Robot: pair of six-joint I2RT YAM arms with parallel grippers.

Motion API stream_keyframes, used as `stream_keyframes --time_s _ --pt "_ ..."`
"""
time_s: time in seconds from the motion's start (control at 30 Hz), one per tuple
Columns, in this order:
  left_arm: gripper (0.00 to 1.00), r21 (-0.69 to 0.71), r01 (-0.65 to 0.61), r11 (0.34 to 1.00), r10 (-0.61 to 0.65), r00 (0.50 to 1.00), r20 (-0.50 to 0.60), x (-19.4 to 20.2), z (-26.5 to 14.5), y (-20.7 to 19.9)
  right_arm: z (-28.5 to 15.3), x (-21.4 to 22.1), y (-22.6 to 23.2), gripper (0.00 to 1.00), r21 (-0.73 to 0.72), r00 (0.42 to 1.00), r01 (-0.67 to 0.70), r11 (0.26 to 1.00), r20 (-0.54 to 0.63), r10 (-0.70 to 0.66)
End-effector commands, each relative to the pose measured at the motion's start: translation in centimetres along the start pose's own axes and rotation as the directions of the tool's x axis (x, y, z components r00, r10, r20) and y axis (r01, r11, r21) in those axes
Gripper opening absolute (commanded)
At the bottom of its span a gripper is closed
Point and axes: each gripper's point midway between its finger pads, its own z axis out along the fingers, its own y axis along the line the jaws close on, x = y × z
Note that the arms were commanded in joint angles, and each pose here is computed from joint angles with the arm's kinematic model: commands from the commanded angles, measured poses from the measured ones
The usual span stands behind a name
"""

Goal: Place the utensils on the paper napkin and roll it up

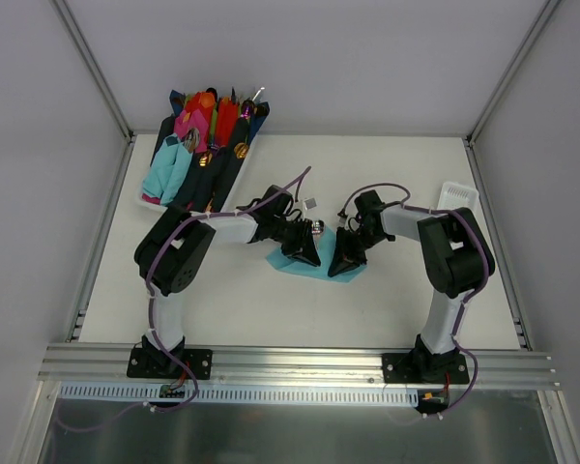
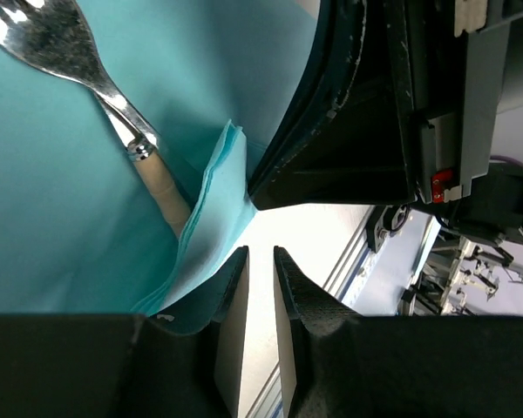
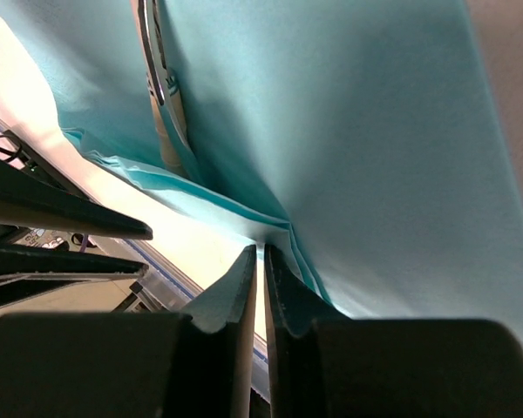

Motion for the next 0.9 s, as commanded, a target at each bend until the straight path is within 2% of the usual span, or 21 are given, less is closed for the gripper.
stream_keyframes --time_s 0.0,0.57,0.87 --pt "0.18 -0.009 -0.003 1.0 0.004 1.0 0.03 -1.1 0.4 0.1 -0.6 -0.3 0.2 0.11 0.043 1.0 0.022 0.999 0.013 -0.023" --pt "0.18 -0.052 0.036 0.998 -0.036 0.999 0.003 -0.6 1.2 2.1 -2.8 -1.8 4.3 0.14 -0.025 0.993 0.063 0.998 0.104 -0.06" --pt "0.18 -0.06 0.05 0.997 -0.05 0.999 0.0 -0.5 1.3 2.5 -1.0 -2.7 3.3 0.13 0.002 0.997 0.021 1.0 0.076 -0.021"
